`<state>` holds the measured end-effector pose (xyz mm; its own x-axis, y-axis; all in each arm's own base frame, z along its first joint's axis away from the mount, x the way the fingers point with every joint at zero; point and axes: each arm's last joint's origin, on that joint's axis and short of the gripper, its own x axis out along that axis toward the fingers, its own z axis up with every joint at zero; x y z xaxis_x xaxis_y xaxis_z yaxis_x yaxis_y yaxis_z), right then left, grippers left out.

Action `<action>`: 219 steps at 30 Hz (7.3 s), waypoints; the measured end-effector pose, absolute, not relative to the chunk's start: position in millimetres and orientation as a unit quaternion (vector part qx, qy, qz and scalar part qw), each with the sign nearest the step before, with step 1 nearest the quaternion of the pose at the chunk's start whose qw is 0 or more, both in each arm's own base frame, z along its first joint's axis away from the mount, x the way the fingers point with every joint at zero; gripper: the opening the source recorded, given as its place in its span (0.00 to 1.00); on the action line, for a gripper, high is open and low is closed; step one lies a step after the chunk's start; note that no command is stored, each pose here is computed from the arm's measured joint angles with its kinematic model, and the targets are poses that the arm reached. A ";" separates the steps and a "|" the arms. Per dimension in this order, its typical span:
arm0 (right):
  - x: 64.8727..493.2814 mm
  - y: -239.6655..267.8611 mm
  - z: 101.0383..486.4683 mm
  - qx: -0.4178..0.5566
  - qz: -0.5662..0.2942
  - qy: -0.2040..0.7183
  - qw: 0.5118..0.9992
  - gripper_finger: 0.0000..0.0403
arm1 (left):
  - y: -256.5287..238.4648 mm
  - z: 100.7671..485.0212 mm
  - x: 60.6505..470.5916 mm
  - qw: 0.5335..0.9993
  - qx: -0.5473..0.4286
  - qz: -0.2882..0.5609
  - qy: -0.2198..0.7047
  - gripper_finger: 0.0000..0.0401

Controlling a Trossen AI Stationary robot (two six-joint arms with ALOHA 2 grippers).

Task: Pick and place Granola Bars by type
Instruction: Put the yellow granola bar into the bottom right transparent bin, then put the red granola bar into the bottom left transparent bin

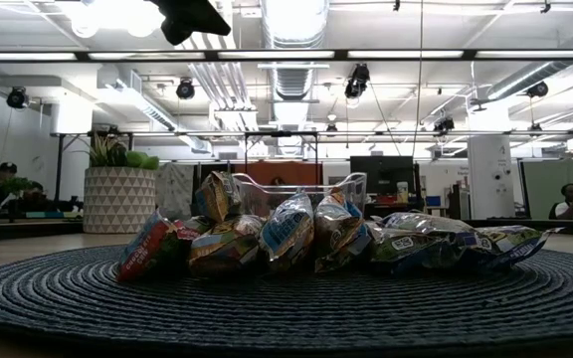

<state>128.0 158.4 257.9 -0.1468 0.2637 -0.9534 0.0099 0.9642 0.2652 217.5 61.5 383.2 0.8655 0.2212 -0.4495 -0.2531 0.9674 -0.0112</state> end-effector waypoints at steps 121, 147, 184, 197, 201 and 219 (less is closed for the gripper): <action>271.6 -18.5 347.0 0.086 0.014 0.239 0.967 0.02 | 2.2 395.1 228.2 0.981 -0.054 0.045 0.180 0.00; 237.4 -15.4 364.9 0.102 0.019 0.231 0.967 0.02 | -33.9 437.3 219.9 0.994 -0.035 -0.017 0.103 0.26; 215.0 -13.6 369.0 0.173 -0.003 0.253 0.952 0.02 | -72.1 378.1 269.1 0.889 0.217 -0.221 0.337 0.49; 215.0 -13.5 369.0 0.164 0.000 0.253 0.954 0.02 | -70.9 369.5 280.1 0.889 0.211 -0.183 0.363 0.49; 215.0 -13.5 369.1 0.163 0.000 0.253 0.954 0.02 | -69.1 371.1 279.9 0.893 0.205 -0.169 0.363 0.49; 215.1 -13.5 369.0 0.164 0.000 0.253 0.954 0.02 | -67.3 370.5 279.8 0.893 0.205 -0.161 0.367 0.40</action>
